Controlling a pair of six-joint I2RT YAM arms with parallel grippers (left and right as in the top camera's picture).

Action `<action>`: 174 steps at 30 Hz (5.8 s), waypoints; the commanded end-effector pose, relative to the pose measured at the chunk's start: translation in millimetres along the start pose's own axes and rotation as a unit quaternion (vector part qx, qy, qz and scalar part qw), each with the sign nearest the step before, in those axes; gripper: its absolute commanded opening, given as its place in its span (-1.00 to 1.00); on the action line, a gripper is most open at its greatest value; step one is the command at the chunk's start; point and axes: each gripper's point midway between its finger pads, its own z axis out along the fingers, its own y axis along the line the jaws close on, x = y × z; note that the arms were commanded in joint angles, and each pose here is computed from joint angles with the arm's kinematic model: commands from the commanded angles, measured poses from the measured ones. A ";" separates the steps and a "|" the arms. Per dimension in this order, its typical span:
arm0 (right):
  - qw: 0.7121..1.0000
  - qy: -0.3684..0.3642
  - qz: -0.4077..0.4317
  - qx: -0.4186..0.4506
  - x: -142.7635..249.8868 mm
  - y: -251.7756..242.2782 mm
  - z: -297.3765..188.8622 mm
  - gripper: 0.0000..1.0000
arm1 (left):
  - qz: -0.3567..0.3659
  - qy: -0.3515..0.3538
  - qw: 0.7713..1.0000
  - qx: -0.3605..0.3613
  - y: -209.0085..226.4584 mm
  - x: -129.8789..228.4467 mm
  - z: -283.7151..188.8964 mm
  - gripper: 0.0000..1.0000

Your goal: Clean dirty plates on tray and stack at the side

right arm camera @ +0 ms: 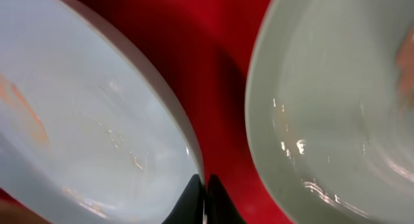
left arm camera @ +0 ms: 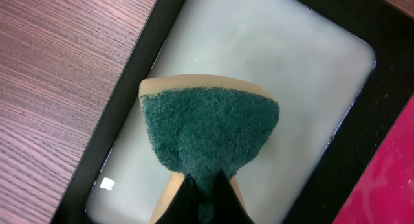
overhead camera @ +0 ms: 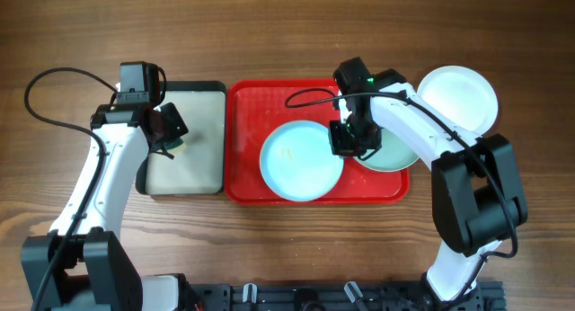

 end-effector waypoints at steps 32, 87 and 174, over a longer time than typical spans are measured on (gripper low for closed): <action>0.965 -0.256 -0.045 0.035 -108.3 20.2 -24.9 -0.91 | -0.007 -0.004 1.000 0.006 -1.1 -1.2 0.2 -0.92; 0.974 -0.193 -0.118 -0.014 -102.0 20.4 14.0 -0.61 | -0.005 -0.004 1.000 0.006 -1.0 -1.1 0.2 -0.92; 0.983 -0.140 -0.038 -0.114 -83.1 47.3 13.1 -0.91 | 0.139 -0.004 0.963 0.230 -164.7 42.7 -17.9 -0.92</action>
